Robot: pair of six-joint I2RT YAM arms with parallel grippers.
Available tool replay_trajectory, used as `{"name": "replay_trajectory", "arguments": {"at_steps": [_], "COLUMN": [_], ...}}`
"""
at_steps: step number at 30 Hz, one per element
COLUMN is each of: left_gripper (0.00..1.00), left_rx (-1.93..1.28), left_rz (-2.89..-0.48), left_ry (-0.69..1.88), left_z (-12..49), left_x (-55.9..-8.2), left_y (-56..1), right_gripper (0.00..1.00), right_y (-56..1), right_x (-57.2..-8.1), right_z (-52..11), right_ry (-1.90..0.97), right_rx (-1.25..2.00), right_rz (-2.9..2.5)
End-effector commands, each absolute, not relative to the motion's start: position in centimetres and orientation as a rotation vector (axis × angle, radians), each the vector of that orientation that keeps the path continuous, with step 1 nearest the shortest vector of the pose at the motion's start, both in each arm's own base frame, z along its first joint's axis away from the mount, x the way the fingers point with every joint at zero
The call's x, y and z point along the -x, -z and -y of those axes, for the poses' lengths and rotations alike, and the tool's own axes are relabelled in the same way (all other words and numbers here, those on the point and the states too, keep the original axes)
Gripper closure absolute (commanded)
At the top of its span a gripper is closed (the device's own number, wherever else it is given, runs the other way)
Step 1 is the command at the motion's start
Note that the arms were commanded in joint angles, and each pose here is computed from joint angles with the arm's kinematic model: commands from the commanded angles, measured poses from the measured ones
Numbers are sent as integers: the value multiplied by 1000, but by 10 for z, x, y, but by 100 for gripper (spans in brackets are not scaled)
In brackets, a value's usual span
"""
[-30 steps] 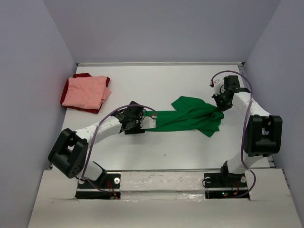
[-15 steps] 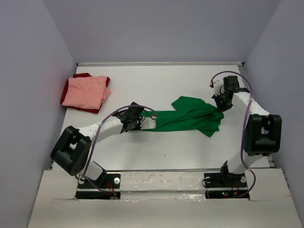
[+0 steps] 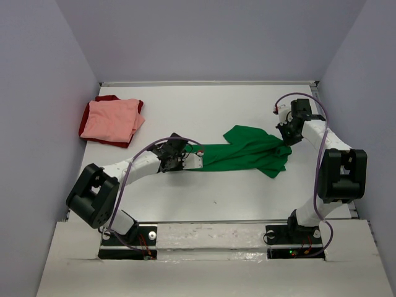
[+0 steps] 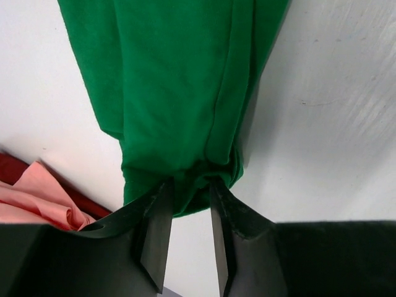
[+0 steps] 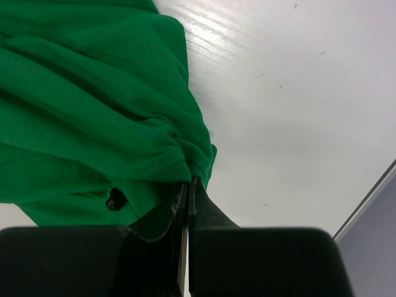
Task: Fold and stack the t-shirts
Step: Flatten the tshirt out
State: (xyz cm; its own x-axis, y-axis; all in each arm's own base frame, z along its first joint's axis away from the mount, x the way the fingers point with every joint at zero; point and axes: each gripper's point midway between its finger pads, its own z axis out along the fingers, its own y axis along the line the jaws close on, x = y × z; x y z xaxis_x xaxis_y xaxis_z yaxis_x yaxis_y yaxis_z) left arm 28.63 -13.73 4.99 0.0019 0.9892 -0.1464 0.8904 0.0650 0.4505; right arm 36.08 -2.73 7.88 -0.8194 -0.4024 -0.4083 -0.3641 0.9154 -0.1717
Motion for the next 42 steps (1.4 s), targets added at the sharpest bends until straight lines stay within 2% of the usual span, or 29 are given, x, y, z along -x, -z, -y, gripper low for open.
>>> {"name": "replay_trajectory", "arguments": {"at_steps": [1, 6, 9, 10, 11, 13, 18, 24, 30, 33, 42], "left_gripper": [56, 57, 67, 76, 80, 83, 71, 65, 66, 76, 72], "left_rx": [-1841, -1837, -1849, -1854, -1859, -1875, -1901, -1906, -1934, -1971, -1992], "left_rz": [-1912, -1911, -1921, -1927, -1933, -1945, -1962, -1960, -1978, -1993, -2018], "left_ry": [-322, -329, -328, -326, -323, -298, -270, -256, -243, -212, -227], "left_z": [141, 141, 140, 139, 139, 139, 137, 139, 137, 136, 130], "left_x": [-294, -295, -293, -292, -291, -286, -278, -277, -273, -267, -263], "left_y": [-72, -79, -76, -74, -72, -67, -60, -61, -54, -48, -35], "right_gripper": [100, 100, 100, 100, 100, 100, 100, 100, 100, 100, 100], "right_y": [-76, -75, -75, -75, -75, -74, -74, -72, -69, -67, -66], "right_x": [-362, -361, -361, -361, -361, -361, -361, -359, -358, -358, -357], "right_z": [29, 30, 30, 30, 30, 30, 36, 37, 38, 39, 40], "right_ry": [145, 148, 149, 149, 149, 149, 190, 196, 208, 211, 217], "right_rx": [573, 575, 579, 579, 581, 581, 575, 575, 577, 579, 581], "right_rz": [-2627, -2630, -2629, -2631, -2630, -2630, -2637, -2647, -2658, -2663, -2666]}}
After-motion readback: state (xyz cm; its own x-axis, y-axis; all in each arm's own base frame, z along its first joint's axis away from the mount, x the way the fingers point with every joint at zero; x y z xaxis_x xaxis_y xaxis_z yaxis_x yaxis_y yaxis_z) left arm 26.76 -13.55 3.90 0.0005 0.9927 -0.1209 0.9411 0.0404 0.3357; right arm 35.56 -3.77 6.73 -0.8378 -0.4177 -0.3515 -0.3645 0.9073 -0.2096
